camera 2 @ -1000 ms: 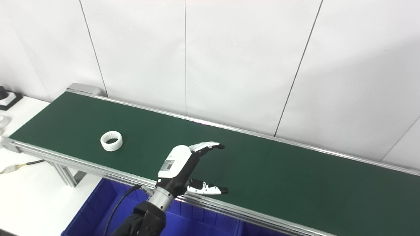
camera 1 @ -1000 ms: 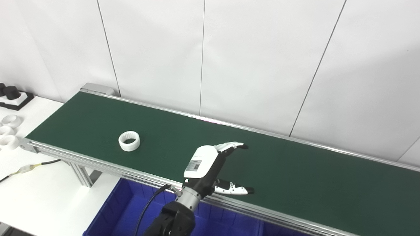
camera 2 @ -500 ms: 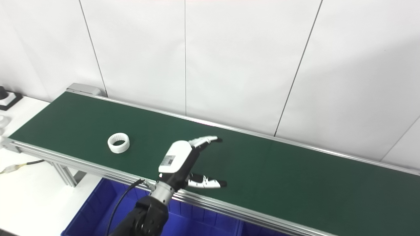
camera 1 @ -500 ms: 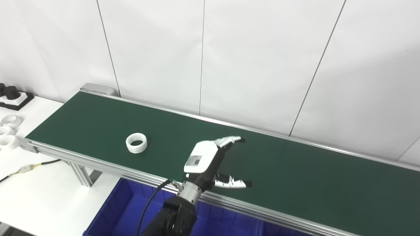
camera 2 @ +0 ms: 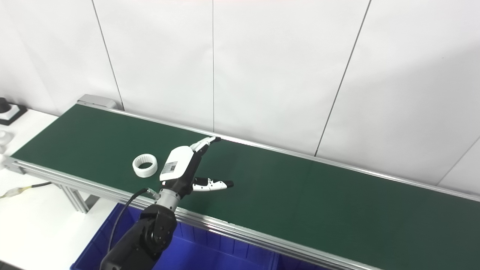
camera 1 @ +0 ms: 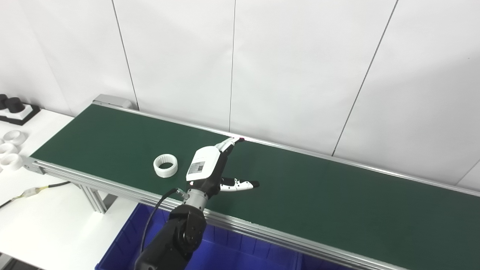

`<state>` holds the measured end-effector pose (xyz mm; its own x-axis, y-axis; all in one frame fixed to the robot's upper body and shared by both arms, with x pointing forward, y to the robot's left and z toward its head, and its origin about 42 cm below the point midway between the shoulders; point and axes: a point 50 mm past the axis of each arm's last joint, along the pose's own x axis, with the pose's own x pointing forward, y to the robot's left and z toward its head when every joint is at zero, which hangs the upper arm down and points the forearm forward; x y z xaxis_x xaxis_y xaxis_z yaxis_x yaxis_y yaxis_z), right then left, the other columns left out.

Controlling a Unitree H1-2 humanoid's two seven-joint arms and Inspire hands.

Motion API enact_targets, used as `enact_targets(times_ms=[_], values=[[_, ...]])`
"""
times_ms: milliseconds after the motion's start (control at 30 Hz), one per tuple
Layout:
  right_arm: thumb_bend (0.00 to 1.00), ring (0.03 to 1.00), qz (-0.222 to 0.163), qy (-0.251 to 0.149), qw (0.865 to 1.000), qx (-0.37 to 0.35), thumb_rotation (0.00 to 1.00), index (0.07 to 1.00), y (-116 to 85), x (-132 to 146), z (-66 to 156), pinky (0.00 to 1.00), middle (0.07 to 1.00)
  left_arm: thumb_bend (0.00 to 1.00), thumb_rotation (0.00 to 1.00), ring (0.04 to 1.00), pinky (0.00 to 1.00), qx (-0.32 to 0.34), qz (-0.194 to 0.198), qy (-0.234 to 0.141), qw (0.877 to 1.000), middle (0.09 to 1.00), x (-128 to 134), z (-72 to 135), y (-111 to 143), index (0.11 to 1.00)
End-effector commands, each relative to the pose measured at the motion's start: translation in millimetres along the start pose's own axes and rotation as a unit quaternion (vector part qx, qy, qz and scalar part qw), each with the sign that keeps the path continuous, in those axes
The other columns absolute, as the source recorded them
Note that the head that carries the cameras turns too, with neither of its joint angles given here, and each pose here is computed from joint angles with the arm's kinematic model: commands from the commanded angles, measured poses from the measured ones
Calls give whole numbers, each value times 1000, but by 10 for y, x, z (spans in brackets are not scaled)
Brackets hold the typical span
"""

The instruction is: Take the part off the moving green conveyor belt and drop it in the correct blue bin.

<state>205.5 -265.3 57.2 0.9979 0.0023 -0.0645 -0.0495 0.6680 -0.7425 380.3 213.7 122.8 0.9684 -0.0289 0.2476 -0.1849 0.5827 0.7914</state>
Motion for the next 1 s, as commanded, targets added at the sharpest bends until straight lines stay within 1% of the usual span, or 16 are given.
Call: enact_targets(times_ms=[0,200,267,333,367,433,567,733,967], values=[[805,608,-16,-16,1000,-2,102,768,-69,50,71,548,624,808,474,865,824,5,40,-30,999,902,226,99,183,857],[807,604,-18,-17,1000,-1,91,765,-63,58,70,541,624,812,497,890,881,35,37,-5,999,909,300,-9,207,843],[807,604,-18,-18,1000,1,86,766,-61,58,66,539,624,820,523,902,913,46,35,9,998,916,311,-42,222,846],[807,602,-19,-19,1000,2,83,764,-62,59,61,537,622,823,522,910,928,55,33,21,998,920,321,-73,235,849],[805,605,-18,-19,1000,1,84,766,-63,58,61,539,623,822,505,911,935,59,32,26,997,920,326,-88,241,849],[802,608,-17,-17,1000,2,83,768,-66,56,61,539,628,823,488,910,942,66,31,35,997,918,333,-125,250,847],[802,611,-16,-15,1000,2,84,770,-70,52,56,540,631,832,484,912,956,76,30,47,996,918,341,-183,258,848],[801,612,-16,-14,1000,0,91,769,-73,47,58,545,630,847,500,949,998,96,17,72,993,934,347,-227,286,853],[805,603,-18,-18,1000,-1,75,766,-74,50,53,535,626,857,495,959,1000,101,15,95,990,931,348,-303,317,849]])
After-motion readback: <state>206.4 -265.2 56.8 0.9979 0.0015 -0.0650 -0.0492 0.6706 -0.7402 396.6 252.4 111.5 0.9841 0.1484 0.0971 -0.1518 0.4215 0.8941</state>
